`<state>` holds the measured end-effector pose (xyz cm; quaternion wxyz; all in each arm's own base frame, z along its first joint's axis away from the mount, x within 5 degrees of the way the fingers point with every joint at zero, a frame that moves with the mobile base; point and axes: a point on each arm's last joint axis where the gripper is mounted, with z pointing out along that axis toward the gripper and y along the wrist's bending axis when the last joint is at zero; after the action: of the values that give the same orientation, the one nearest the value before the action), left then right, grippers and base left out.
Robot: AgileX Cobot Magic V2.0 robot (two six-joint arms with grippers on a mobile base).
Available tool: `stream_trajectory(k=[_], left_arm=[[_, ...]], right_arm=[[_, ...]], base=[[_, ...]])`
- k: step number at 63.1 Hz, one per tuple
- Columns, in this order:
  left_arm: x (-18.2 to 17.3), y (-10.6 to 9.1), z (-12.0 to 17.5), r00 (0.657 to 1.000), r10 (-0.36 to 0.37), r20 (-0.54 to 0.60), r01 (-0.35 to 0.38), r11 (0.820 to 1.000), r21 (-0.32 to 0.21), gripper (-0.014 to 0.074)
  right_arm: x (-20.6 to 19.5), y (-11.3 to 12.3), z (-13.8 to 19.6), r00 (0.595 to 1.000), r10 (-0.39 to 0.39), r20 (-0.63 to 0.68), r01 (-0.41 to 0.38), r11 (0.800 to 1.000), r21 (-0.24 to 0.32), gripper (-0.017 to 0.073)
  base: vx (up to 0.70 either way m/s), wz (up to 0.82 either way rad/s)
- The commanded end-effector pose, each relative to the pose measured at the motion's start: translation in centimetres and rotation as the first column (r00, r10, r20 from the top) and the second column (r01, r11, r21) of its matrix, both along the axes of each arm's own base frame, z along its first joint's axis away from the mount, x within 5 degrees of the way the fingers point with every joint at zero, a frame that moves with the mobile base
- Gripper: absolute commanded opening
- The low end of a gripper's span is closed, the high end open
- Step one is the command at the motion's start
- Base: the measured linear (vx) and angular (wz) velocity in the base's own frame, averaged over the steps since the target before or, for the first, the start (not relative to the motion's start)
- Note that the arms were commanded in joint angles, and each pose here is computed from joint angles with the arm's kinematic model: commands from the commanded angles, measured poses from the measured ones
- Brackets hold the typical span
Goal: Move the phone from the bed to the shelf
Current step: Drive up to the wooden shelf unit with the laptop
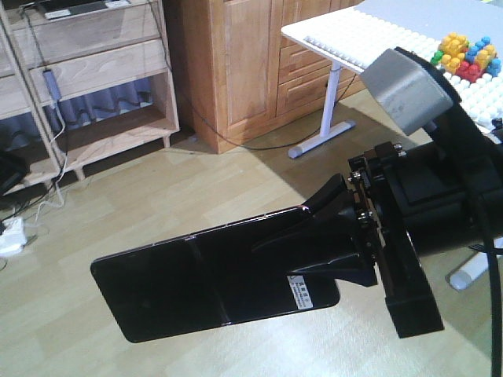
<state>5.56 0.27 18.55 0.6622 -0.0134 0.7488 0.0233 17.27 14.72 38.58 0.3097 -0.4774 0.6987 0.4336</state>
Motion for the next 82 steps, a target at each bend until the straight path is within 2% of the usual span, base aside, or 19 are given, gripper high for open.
stream_trajectory(k=[1,48,82], left_arm=[[0.02,0.02,0.44,0.997,0.003,0.071,-0.003,1.0,-0.005,0.0001],[0.02,0.02,0.44,0.997,0.003,0.071,-0.003,1.0,-0.005,0.0001],[0.02,0.02,0.44,0.997,0.003,0.071,-0.003,1.0,-0.005,0.0001]], right_arm=[[-1.25,0.02,1.93,0.999,0.053,-0.001,-0.053,0.994,0.096,-0.0002],[-1.25,0.02,1.93,0.999,0.053,-0.001,-0.053,0.994,0.096,-0.0002],[-1.25,0.02,1.93,0.999,0.053,-0.001,-0.053,0.994,0.096,-0.0002]], base=[[0.42,-0.07],[0.42,-0.04],[0.42,0.18]])
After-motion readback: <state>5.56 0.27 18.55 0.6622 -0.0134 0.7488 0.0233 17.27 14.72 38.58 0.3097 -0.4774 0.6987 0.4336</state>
